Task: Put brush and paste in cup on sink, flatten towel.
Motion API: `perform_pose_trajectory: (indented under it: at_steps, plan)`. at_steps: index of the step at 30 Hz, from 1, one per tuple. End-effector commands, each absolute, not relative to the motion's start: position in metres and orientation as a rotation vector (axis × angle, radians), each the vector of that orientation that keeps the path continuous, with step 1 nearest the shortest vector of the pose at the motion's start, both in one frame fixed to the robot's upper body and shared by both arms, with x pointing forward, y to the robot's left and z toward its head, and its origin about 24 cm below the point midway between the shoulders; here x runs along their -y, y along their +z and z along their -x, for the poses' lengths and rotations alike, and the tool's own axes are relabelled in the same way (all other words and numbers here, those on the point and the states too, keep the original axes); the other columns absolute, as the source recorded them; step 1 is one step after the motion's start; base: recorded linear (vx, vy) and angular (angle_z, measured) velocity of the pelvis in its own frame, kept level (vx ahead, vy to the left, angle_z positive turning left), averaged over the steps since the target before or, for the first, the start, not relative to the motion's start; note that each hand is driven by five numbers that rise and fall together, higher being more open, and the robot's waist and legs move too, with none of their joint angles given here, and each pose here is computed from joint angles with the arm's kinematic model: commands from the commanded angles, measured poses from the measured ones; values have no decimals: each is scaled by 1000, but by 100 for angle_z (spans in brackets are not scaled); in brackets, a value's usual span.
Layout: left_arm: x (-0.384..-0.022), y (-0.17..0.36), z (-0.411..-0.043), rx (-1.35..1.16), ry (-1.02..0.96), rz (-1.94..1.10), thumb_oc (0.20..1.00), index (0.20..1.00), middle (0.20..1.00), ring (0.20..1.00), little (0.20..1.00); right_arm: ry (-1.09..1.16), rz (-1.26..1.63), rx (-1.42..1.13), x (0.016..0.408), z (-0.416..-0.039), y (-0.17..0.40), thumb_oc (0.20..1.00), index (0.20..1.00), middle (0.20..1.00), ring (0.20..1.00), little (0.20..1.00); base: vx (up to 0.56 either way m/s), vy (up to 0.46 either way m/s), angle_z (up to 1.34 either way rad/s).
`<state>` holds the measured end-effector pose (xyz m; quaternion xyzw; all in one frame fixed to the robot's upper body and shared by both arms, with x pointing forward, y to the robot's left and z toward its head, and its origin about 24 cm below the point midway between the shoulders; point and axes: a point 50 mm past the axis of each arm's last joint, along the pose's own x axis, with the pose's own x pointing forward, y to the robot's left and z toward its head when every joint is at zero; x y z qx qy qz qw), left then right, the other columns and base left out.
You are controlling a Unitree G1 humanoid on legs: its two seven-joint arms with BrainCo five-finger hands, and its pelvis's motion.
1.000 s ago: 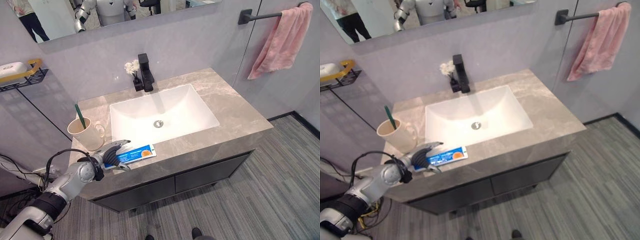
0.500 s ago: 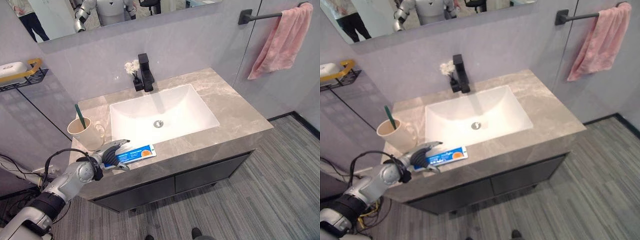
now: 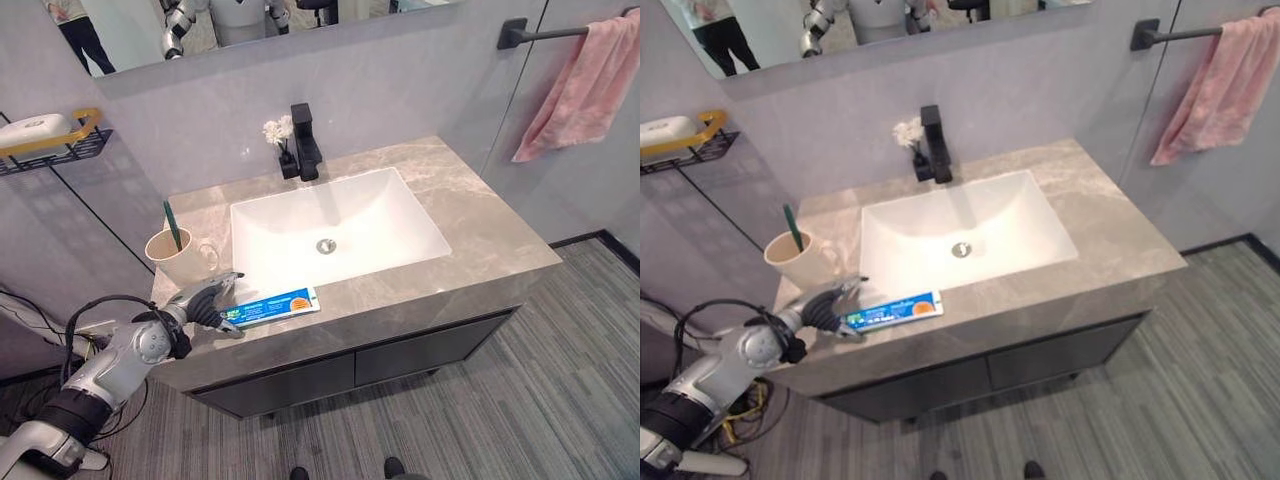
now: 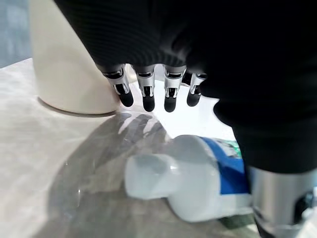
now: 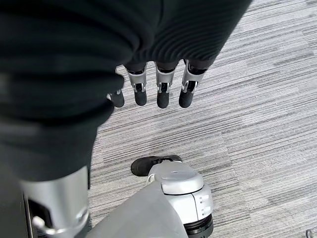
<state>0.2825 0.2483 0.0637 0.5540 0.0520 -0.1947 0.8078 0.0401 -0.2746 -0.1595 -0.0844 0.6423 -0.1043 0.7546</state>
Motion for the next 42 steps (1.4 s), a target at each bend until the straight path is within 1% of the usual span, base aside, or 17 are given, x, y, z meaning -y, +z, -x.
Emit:
perform_pose_trajectory:
  at_steps: [1,6,7,8,9,10,33,42]
  plan:
    - [-275,109,-298,-39,-272,-1239,1000,1000,1000,1000,1000,-186,202,-1417,269,-46,-161,1000,1000,1000,1000,1000,0,0,0]
    - [-277,106,-296,-56,-273,-1242,1000,1000,1000,1000,1000,-181,203,-1419,268,-45,-161,1000,1000,1000,1000,1000,0,0,0]
    - [-278,106,-296,-59,-272,-1246,856,856,856,856,856,-180,202,-1417,268,-45,-162,1000,1000,1000,1000,1000,0,0,0]
    - [-277,105,-296,-61,-273,-1246,573,573,573,573,573,-179,201,-1415,267,-46,-162,1000,1000,1000,1000,1000,0,0,0]
    - [-277,105,-296,-61,-273,-1246,495,495,495,495,495,-179,201,-1415,267,-46,-162,1000,1000,1000,1000,1000,0,0,0]
    - [-276,104,-296,-62,-280,-1246,200,200,200,200,200,-177,203,-1413,267,-46,-162,1000,1000,1000,1000,1000,0,0,0]
    - [-254,91,-294,-4,-317,-1165,200,200,200,200,200,-190,206,-1422,267,-43,-162,1000,1000,1000,1000,1000,0,0,0]
    - [-246,89,-289,37,-312,-1097,200,200,200,200,200,-234,185,-1416,269,-42,-161,1000,1000,1000,1000,1000,0,0,0]
